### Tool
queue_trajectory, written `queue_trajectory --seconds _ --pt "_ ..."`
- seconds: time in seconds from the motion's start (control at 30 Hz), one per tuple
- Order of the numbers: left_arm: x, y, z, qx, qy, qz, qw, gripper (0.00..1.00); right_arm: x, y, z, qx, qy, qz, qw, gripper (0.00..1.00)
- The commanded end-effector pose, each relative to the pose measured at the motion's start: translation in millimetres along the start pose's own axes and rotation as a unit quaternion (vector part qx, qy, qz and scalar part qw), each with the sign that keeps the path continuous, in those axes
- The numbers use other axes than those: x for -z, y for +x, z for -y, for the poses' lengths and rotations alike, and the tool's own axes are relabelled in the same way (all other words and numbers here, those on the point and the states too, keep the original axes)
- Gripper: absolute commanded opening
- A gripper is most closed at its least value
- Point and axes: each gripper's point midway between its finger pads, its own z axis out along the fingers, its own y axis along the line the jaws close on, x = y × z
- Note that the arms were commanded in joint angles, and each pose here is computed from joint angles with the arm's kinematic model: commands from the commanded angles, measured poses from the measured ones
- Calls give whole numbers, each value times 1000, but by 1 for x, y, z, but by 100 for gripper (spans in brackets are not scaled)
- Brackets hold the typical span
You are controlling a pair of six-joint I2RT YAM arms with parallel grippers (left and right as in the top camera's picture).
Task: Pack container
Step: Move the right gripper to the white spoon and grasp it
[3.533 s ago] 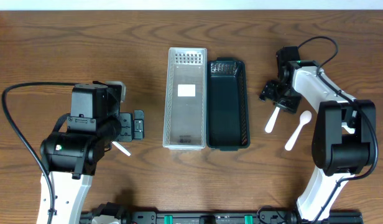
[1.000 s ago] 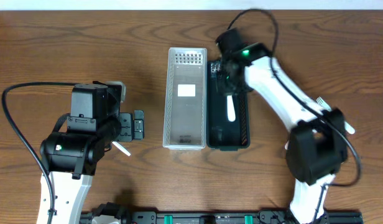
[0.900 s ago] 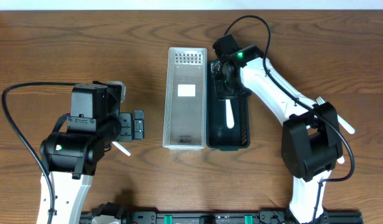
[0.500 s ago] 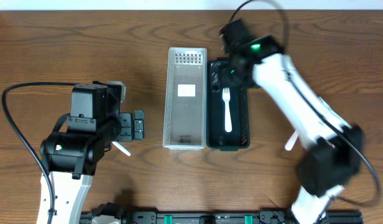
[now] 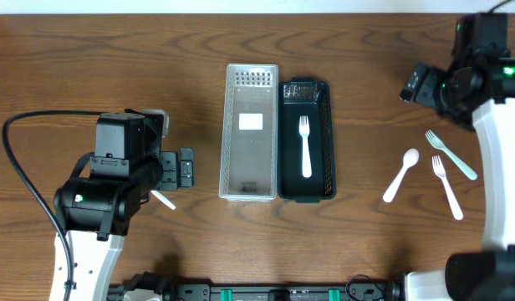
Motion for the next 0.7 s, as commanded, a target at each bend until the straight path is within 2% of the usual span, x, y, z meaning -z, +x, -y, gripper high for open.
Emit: queue_trajectory --seconds 0.0,0.1,0.27,0.67 --pt "5 -3 0 -2 -2 6 1000 98 -55 24 21 -28 23 -67 997 99" --pt "5 -1 0 -2 -3 3 1000 98 -95 43 33 -41 32 -106 993 99" --pt "5 0 0 -2 -3 1 1000 98 -135 62 40 -41 47 -145 987 99" --pt "5 1 0 -2 -3 -1 1000 98 -185 83 46 -31 68 -200 977 99"
